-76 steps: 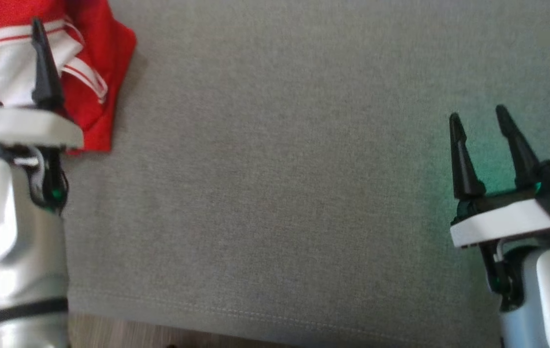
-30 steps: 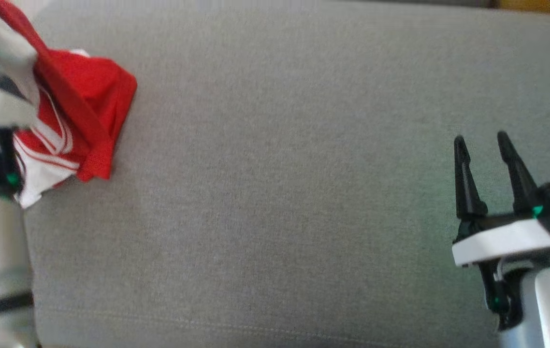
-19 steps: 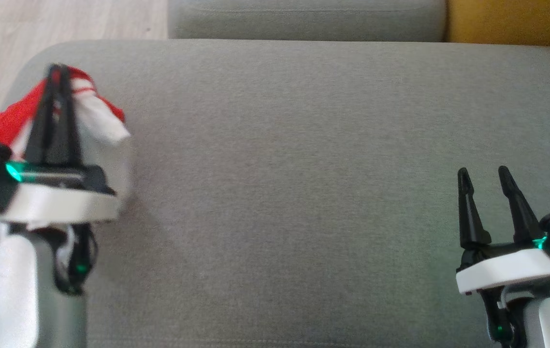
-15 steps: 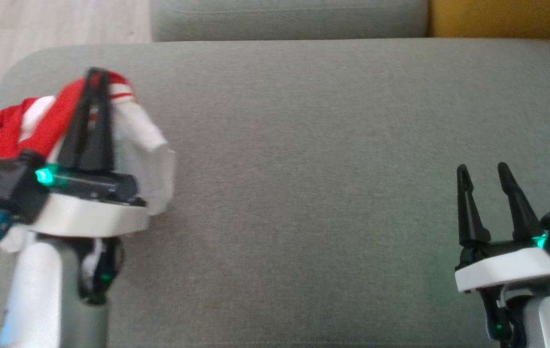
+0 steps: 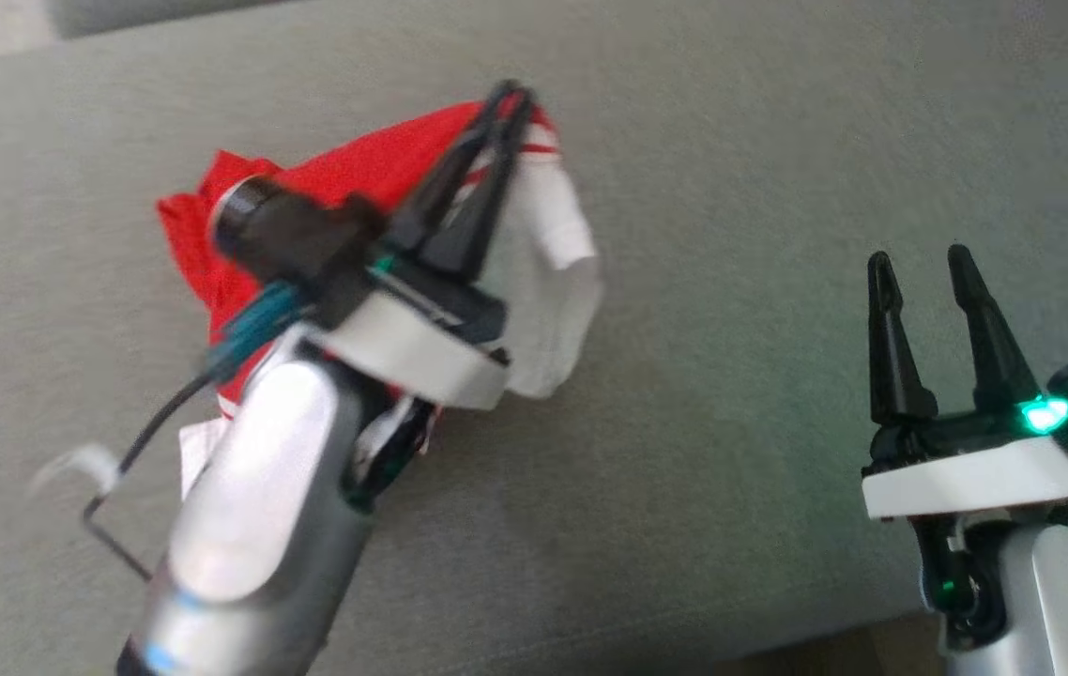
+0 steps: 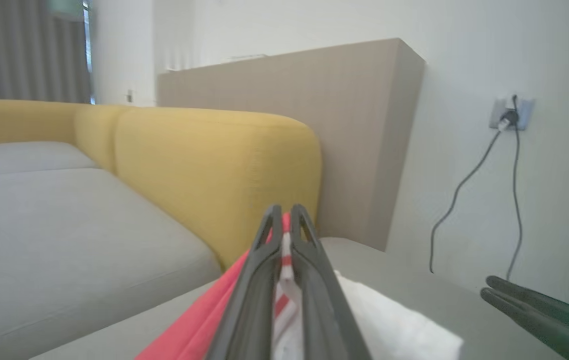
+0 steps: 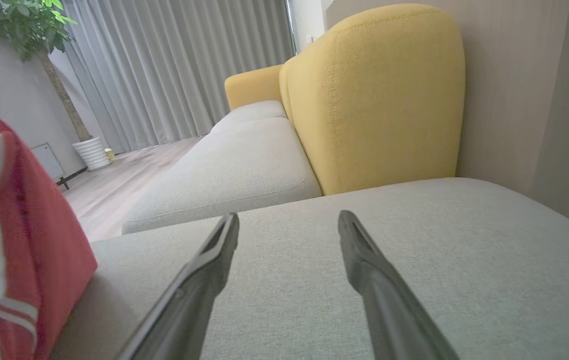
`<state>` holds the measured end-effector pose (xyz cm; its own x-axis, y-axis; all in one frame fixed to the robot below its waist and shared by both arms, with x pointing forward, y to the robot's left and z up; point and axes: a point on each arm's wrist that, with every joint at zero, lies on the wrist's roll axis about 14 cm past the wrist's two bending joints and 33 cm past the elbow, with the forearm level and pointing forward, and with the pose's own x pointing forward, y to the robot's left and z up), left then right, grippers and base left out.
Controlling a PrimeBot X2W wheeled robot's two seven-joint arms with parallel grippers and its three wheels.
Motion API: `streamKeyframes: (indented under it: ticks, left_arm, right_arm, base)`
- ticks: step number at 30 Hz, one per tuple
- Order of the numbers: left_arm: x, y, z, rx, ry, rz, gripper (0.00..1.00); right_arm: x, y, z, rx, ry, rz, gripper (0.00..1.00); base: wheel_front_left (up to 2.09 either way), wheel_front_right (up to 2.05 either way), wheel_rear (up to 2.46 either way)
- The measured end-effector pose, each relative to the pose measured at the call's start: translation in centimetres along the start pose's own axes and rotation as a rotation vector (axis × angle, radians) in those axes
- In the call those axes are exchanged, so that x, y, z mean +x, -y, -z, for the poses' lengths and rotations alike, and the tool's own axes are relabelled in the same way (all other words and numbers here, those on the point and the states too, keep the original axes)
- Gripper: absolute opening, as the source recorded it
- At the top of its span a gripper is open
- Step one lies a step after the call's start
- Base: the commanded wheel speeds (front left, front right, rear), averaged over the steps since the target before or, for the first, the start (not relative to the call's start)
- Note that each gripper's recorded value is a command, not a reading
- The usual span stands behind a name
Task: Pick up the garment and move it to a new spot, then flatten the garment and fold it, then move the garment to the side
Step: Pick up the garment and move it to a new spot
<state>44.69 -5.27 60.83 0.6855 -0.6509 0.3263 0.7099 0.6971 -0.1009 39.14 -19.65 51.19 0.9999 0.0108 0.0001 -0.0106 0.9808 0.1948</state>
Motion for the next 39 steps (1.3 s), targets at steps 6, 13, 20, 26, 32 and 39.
streamKeyframes:
  ticks: [6, 13, 20, 26, 32, 39]
  left_arm:
    - [3.9, 3.8, 6.0, -0.1, -0.104, 0.168, 0.0]
    - [3.8, 6.2, 16.4, -0.192, -0.371, 0.245, 0.0]
    - [2.6, 7.0, 20.1, -0.207, -0.465, 0.272, 1.0]
    - [3.0, 6.7, 17.4, -0.181, -0.368, 0.262, 1.0]
    - [3.5, 3.6, 12.3, -0.138, -0.22, 0.124, 1.0]
    - [-0.4, -4.3, 8.3, -0.009, -0.158, -0.165, 1.0]
  right_arm:
    - [-0.1, 2.6, 1.1, 0.006, -0.013, 0.082, 1.0]
    - [-0.6, 5.2, 3.4, 0.006, -0.063, 0.166, 1.0]
    - [-0.5, 6.1, 4.3, -0.002, -0.084, 0.19, 1.0]
    - [0.3, 5.2, 4.0, 0.009, -0.064, 0.157, 1.0]
    - [1.4, 3.6, 3.3, -0.009, -0.054, 0.098, 1.0]
    - [2.6, 0.7, 2.6, -0.033, -0.051, 0.009, 1.0]
  base:
    - [0.0, 0.0, 0.0]
    - [0.0, 0.0, 0.0]
    - [0.0, 0.0, 0.0]
    - [0.0, 0.0, 0.0]
    - [0.0, 0.0, 0.0]
    - [0.0, 0.0, 0.0]
